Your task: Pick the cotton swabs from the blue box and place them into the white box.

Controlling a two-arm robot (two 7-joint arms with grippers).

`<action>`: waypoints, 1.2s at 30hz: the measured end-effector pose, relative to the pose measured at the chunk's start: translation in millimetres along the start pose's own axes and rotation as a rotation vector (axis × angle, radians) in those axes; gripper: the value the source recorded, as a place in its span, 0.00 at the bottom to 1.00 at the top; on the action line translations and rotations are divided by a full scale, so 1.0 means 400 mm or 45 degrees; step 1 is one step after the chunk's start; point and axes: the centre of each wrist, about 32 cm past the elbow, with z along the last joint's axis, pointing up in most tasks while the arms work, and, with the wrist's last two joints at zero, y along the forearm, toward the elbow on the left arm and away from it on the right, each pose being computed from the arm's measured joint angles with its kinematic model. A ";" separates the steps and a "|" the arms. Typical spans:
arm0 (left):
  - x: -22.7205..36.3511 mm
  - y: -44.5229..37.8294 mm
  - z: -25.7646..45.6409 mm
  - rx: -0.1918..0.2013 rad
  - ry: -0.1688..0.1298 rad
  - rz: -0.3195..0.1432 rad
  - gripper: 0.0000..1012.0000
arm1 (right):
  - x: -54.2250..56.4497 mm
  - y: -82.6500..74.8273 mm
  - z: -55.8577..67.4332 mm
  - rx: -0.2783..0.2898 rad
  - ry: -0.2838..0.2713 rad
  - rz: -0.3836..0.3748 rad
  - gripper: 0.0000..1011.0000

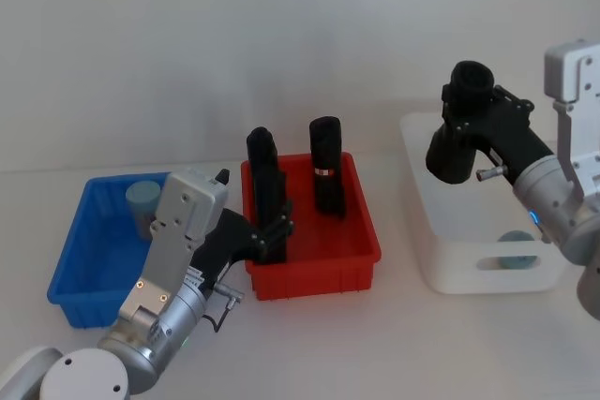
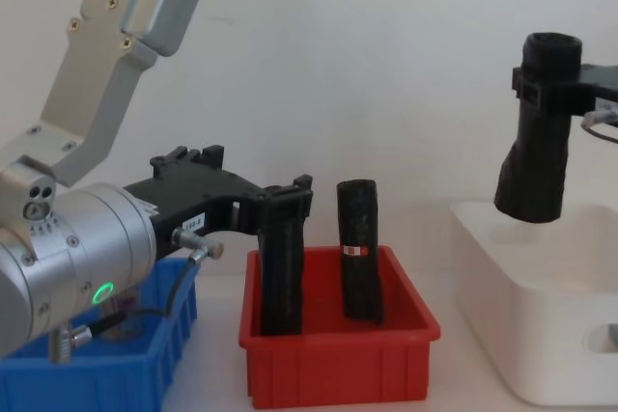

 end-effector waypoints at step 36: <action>0.000 0.000 0.000 0.000 0.000 0.000 0.99 | 0.033 -0.030 -0.010 -0.045 0.005 -0.017 0.99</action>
